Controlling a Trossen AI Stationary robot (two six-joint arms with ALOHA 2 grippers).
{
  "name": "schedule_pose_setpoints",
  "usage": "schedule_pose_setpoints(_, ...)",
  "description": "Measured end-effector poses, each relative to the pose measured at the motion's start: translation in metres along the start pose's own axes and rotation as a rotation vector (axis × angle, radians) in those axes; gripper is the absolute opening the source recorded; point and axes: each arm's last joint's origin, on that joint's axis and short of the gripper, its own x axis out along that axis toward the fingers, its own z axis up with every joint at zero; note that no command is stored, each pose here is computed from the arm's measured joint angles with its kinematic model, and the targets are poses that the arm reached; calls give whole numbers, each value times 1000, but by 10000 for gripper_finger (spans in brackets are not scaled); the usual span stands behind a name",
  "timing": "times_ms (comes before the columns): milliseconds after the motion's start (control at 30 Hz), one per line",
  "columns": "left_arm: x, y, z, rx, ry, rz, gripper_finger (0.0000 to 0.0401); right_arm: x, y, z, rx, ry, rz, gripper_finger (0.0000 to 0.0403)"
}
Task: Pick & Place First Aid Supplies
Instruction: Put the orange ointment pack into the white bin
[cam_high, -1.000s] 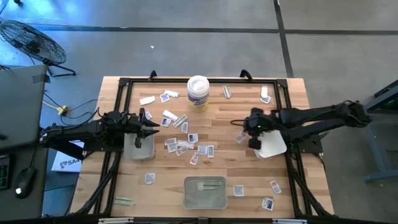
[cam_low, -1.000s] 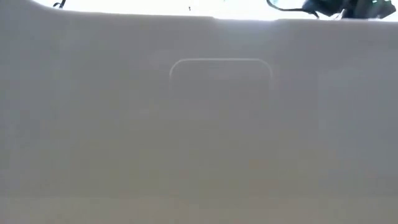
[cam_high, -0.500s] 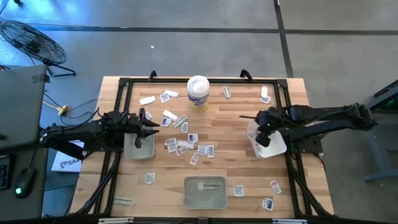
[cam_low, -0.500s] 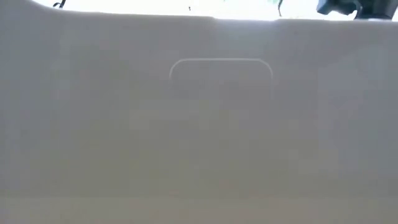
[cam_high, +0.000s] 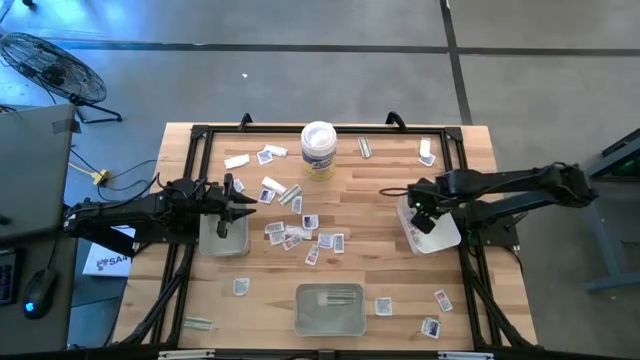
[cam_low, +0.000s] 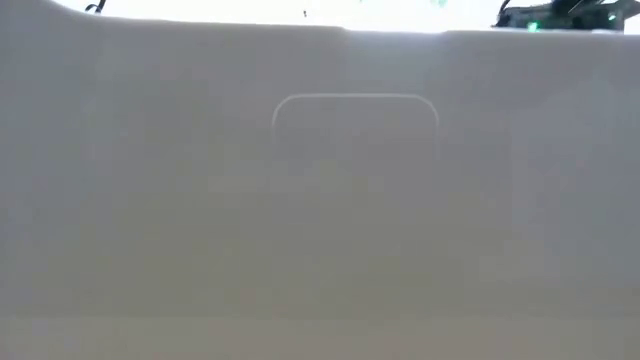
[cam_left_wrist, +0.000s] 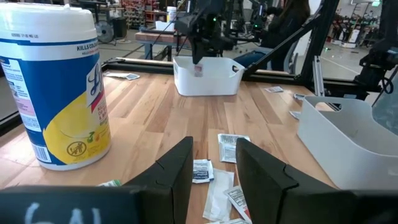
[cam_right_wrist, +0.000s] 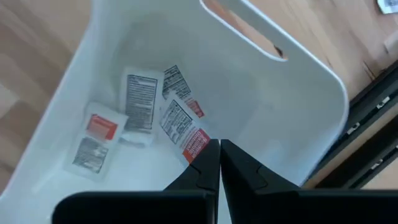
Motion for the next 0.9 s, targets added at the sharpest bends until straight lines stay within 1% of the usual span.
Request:
schedule_pose_setpoints(133, 0, 0, 0, 0, 0, 0, 120, 13, 5, 8, -7, 51, -90, 21)
schedule_pose_setpoints(333, 0, 0, 0, 0, -1, 0, 120, 22, 8, 12, -38, 111, -127, 74)
schedule_pose_setpoints(433, 0, 0, 0, 0, 0, 0, 120, 14, 8, 16, -55, 110, -123, 99)
schedule_pose_setpoints(533, 0, 0, 0, 0, -1, 0, 120, -2, 10, 23, -44, 84, -110, 113)
schedule_pose_setpoints(633, 0, 0, 0, 0, -1, 0, 120, -18, 13, 31, -28, 39, -80, 113)
schedule_pose_setpoints(733, 0, 0, 0, 0, 0, 0, 120, -31, 16, 38, 17, 6, -14, 105)
schedule_pose_setpoints(800, 0, 0, 0, 0, -1, 0, 120, -37, 20, 40, 36, -1, 37, 98)
schedule_pose_setpoints(900, 0, 0, 0, 0, 0, 0, 120, -49, 29, 38, 26, -23, 86, 85)
